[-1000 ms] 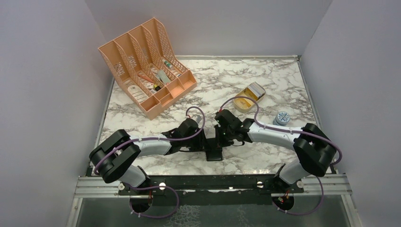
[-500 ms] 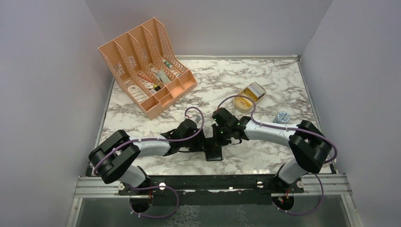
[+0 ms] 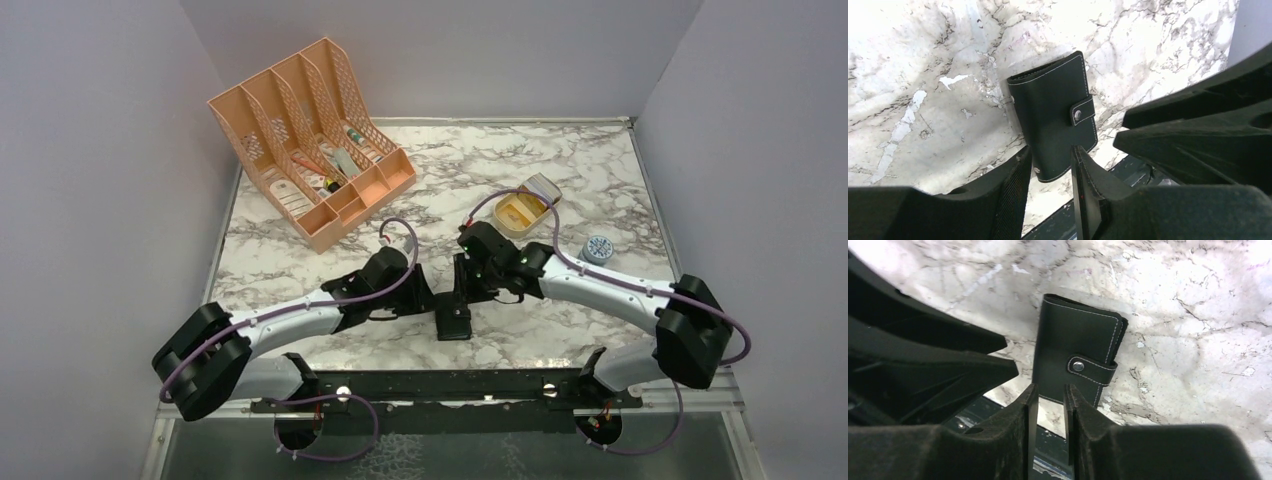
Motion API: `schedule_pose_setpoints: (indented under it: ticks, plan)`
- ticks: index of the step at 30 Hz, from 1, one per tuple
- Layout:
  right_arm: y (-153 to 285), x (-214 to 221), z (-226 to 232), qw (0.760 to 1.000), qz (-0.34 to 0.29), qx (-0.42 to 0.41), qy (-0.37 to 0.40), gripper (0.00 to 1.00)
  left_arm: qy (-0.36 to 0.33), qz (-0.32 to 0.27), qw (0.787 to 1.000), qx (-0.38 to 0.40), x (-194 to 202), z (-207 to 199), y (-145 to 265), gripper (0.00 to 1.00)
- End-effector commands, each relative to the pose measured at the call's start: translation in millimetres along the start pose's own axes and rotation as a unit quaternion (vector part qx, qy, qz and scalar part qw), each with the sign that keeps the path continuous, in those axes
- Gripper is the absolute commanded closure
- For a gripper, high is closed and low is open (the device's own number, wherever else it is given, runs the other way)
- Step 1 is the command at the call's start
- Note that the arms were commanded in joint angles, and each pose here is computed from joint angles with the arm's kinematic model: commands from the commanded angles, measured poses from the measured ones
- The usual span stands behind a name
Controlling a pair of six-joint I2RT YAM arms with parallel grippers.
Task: Put the credit cards into the card holder
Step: Close the card holder at the center of the board, then reset both arms
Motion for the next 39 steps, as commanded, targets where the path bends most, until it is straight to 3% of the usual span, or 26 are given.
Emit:
schedule_pose_setpoints:
  ticks: [1,5,10,14,16,18,29,39]
  plan:
    - [19.8,-7.6,6.8,0.999,-0.032,-0.019,0.008,0.77,-0.018,-0.028,0.999,-0.010,-12.3,-7.9,9.6,0.62]
    - [32.6,-6.8,8.3,0.998,-0.050,-0.047,0.014,0.78,-0.043,-0.037,0.998,-0.016,-22.4,-16.4,20.1,0.48]
    - [66.4,-14.6,6.2,0.993,-0.110,-0.053,0.009,0.64,-0.091,-0.061,0.994,-0.018,-45.5,-39.6,50.4,0.31]
    - [95.9,-20.0,6.9,0.983,-0.164,-0.080,-0.001,0.48,-0.119,-0.098,0.988,-0.010,-60.6,-56.8,86.6,0.02]
    - [108.7,-21.8,5.9,0.978,-0.188,-0.088,-0.003,0.25,-0.128,-0.120,0.985,-0.001,-66.8,-65.0,105.1,0.01]
    - [123.3,-24.3,2.7,0.974,-0.211,-0.084,-0.007,0.15,-0.135,-0.144,0.980,0.011,-71.6,-72.0,123.8,0.01]
    - [190.2,-22.1,-18.3,0.938,-0.322,-0.106,-0.067,0.11,-0.131,-0.272,0.952,0.036,-80.9,-76.0,195.5,0.01]
    - [185.1,-15.8,-23.3,0.935,-0.327,-0.119,-0.071,0.11,-0.116,-0.256,0.959,0.018,-69.3,-58.7,179.8,0.01]
Point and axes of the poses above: each gripper's point midway between its finger pads, its own y axis back along the fingers, its own z axis along the line the jaws close on, x = y × z, the point moved 7 cm from there along y, back along the fingers, and after that the axes turned 5 degrees about -y, right-handed, at the moved point
